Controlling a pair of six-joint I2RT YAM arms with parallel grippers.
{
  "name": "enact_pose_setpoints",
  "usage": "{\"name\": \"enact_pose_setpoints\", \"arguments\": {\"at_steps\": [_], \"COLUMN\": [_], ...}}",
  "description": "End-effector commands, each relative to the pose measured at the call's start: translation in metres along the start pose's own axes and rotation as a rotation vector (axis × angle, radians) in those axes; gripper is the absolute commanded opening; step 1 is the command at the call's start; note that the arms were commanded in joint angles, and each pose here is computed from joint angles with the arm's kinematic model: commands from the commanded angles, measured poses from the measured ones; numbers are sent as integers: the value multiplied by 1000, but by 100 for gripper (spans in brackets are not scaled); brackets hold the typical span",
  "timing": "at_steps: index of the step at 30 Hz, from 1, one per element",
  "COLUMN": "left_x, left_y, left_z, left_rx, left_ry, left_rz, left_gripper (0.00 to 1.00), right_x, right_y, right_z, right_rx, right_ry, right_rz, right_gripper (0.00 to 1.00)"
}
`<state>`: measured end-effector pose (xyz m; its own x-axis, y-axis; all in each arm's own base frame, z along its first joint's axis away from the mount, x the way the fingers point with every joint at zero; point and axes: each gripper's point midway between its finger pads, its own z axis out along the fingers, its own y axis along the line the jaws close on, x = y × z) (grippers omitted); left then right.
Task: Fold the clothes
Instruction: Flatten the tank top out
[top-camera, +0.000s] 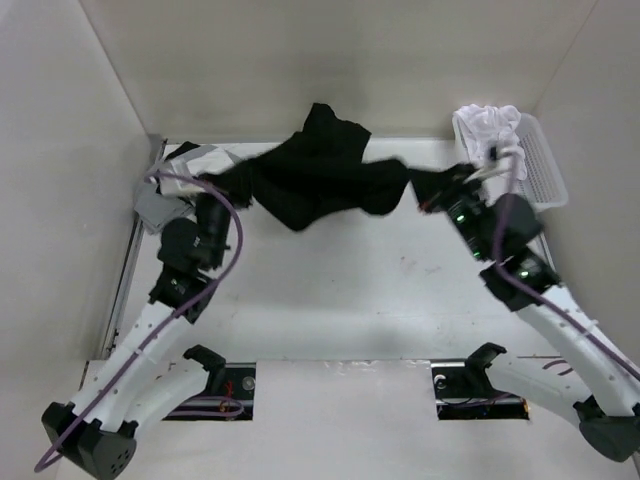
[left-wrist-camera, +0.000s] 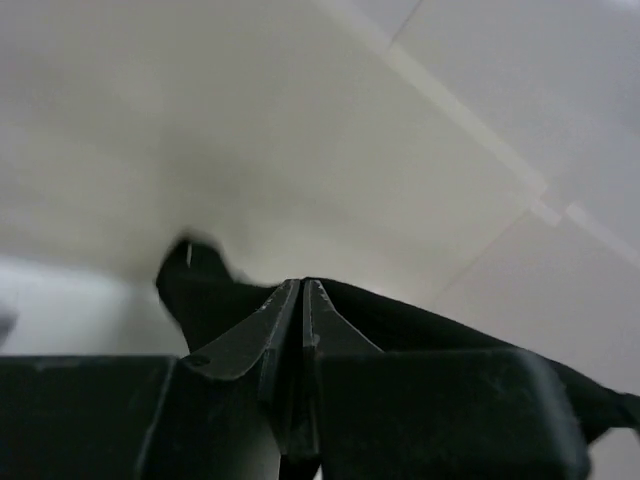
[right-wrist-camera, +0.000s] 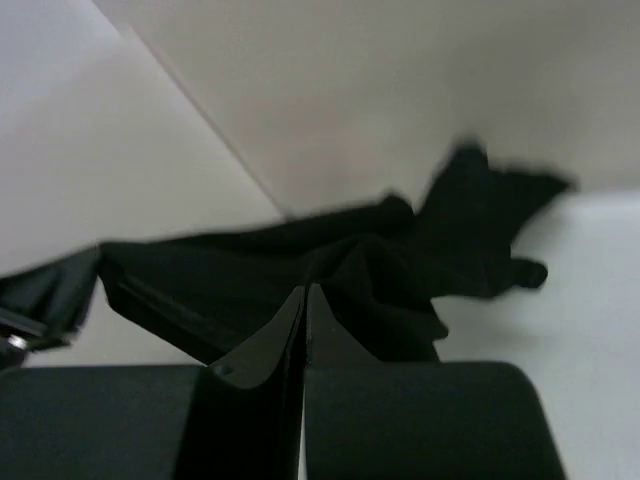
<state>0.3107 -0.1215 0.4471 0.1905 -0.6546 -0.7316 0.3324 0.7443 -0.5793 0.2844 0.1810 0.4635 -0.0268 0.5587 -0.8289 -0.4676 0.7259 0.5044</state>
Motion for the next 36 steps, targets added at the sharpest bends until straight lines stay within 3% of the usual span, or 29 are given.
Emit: {"name": "enact_pose_setpoints", "arguments": {"at_steps": [1, 5, 7, 8, 10, 15, 16, 20, 21, 31, 36], "left_x": [84, 130, 139, 140, 140, 173, 186, 235, 242, 291, 298], "left_y": [63, 112, 135, 148, 165, 176, 173, 175, 180, 171, 196], "left_z": [-44, -101, -122, -131, -140, -133, -130, -130, -133, -140, -146], "left_rx": [-155, -256, -313, -352, -417, -478, -467, -484, -502, -445, -540], "left_ry": [137, 219, 243, 243, 244, 371, 419, 587, 605, 754, 767], "left_rz": [-22, -32, -11, 2, 20, 67, 87, 218, 238, 358, 403], "left_gripper": [8, 27, 42, 44, 45, 39, 37, 32, 32, 27, 25], "right_x": [127, 248, 287, 300, 311, 282, 279, 281, 284, 305, 308], "right_y": [-43, -101, -125, -133, -143, -143, -146, -157, -160, -168, -169], "right_z": [-17, -82, -110, -121, -136, -131, -129, -122, -121, -108, -110], "right_rx": [87, 255, 332, 355, 391, 383, 388, 423, 434, 423, 416], "right_ry": [255, 516, 616, 654, 696, 586, 572, 595, 603, 621, 619], "right_rz": [58, 86, 96, 94, 91, 127, 125, 95, 86, 105, 113], "right_gripper": [1, 4, 15, 22, 34, 44, 43, 11, 7, 16, 27]}}
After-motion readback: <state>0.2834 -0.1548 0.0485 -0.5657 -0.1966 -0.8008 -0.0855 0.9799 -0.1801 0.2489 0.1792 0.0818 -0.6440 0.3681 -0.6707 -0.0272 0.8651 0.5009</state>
